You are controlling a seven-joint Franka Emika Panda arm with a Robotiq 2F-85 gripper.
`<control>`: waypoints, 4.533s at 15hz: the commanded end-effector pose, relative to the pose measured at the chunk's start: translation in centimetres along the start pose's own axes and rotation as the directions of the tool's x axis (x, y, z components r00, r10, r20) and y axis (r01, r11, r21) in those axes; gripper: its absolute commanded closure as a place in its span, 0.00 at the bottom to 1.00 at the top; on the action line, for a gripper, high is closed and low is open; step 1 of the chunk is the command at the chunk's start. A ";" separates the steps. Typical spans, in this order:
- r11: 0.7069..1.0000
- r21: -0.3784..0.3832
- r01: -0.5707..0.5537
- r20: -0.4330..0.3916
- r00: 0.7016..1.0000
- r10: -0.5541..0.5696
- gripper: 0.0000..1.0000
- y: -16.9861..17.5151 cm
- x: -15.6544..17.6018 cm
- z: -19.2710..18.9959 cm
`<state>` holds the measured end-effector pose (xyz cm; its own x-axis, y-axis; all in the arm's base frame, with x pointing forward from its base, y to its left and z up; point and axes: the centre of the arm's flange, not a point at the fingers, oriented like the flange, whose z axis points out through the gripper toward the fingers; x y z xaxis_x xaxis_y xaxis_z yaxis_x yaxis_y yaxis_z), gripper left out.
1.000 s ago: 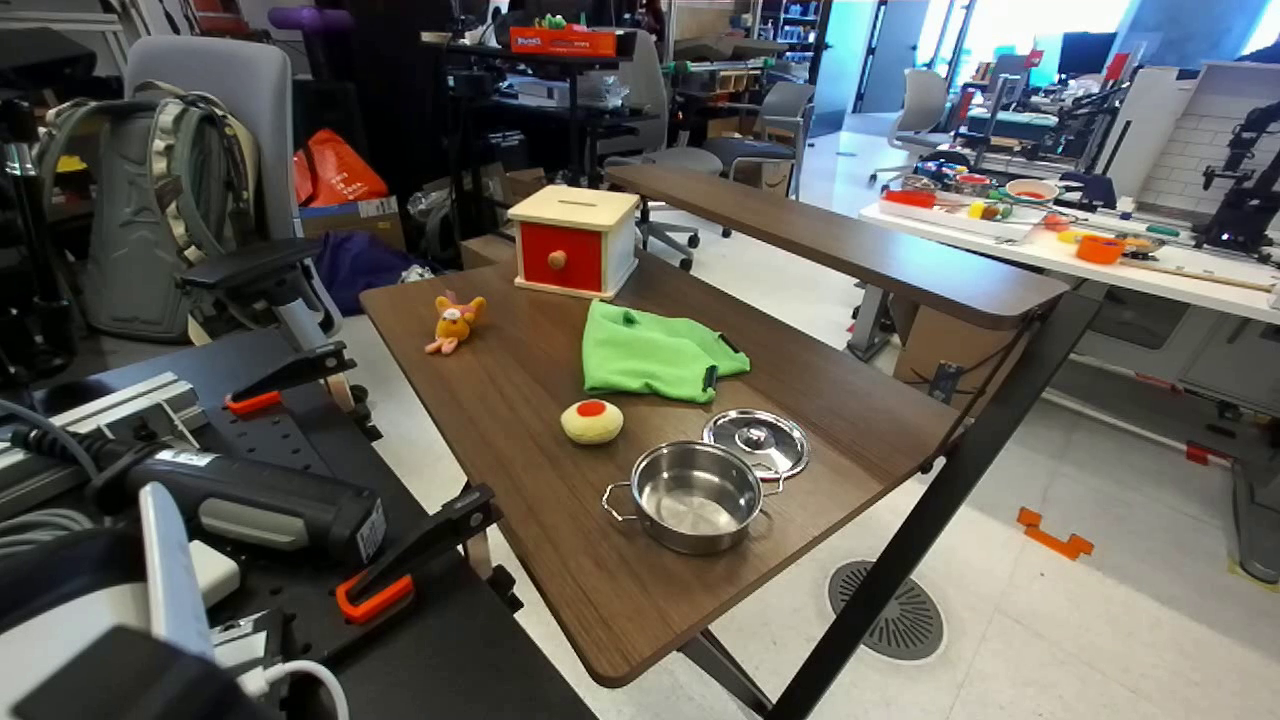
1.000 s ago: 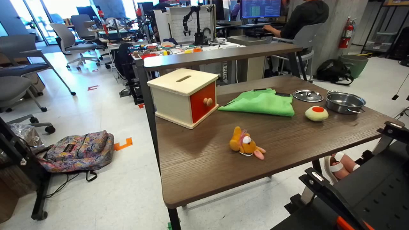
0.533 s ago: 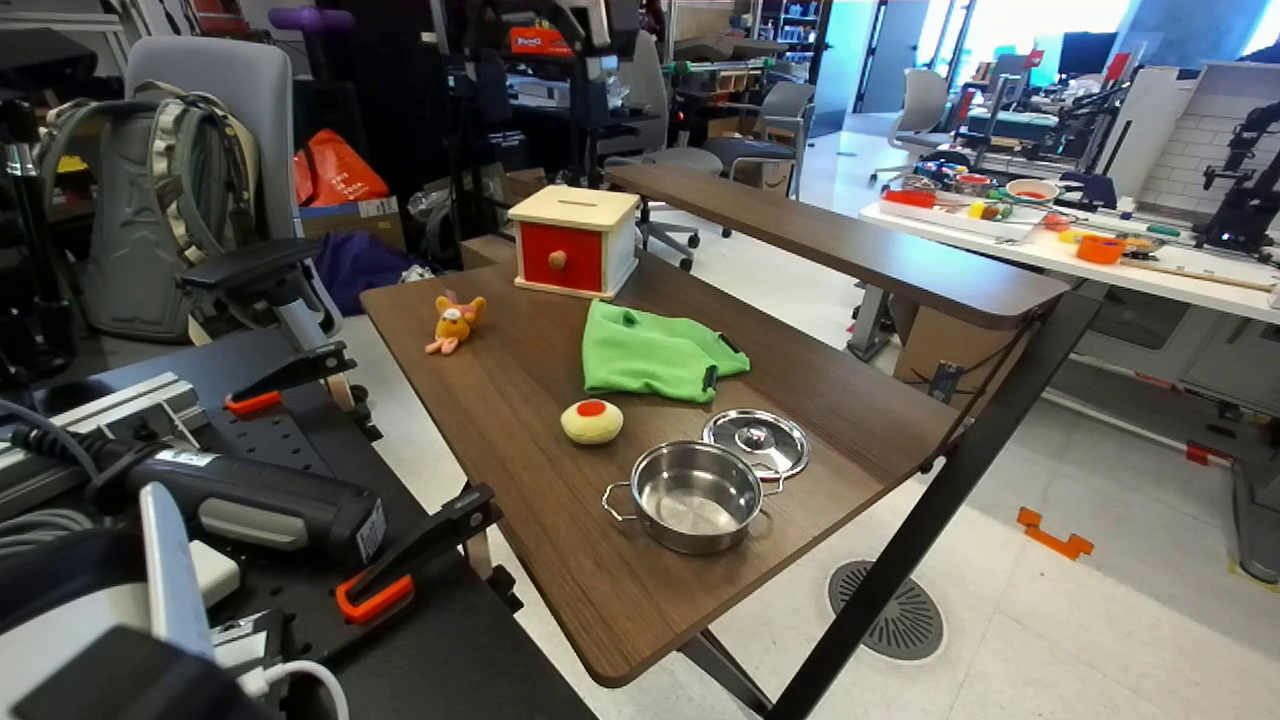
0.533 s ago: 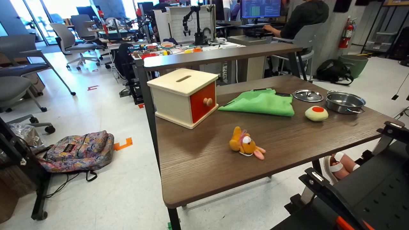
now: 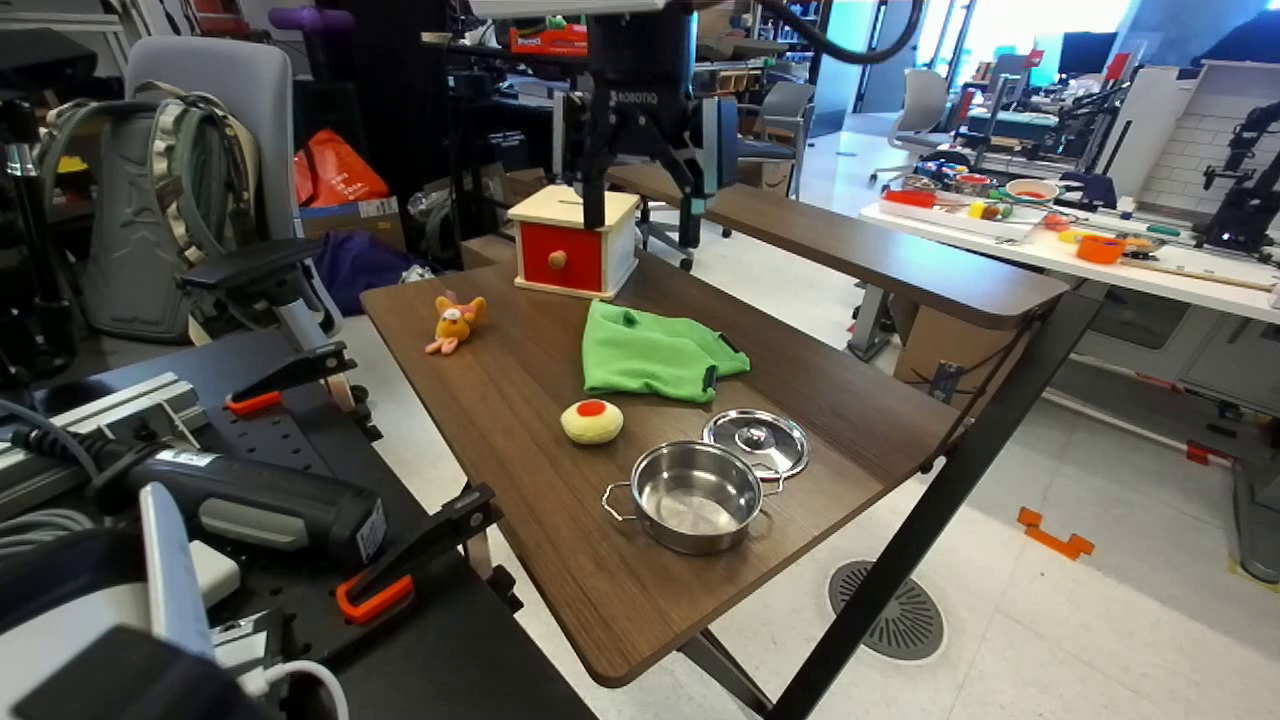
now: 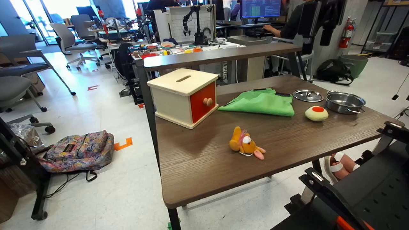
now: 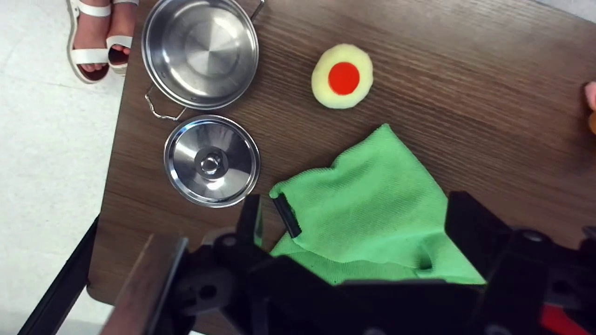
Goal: Unfold the green cloth
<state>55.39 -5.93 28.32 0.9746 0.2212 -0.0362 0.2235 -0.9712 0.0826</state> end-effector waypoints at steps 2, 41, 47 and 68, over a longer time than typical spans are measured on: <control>0.999 0.011 -0.033 0.045 0.998 0.032 0.00 1.7 4.5 3.4; 0.951 -0.045 0.306 0.127 0.946 -0.299 0.00 5.6 9.4 15.9; 0.952 -0.050 0.303 0.125 0.947 -0.295 0.48 5.9 9.8 16.1; 0.936 -0.081 0.344 0.112 0.936 -0.334 0.99 3.9 6.0 11.4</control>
<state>64.99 -9.36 14.05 0.8387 0.5120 -0.1854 0.5385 -0.8305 0.1426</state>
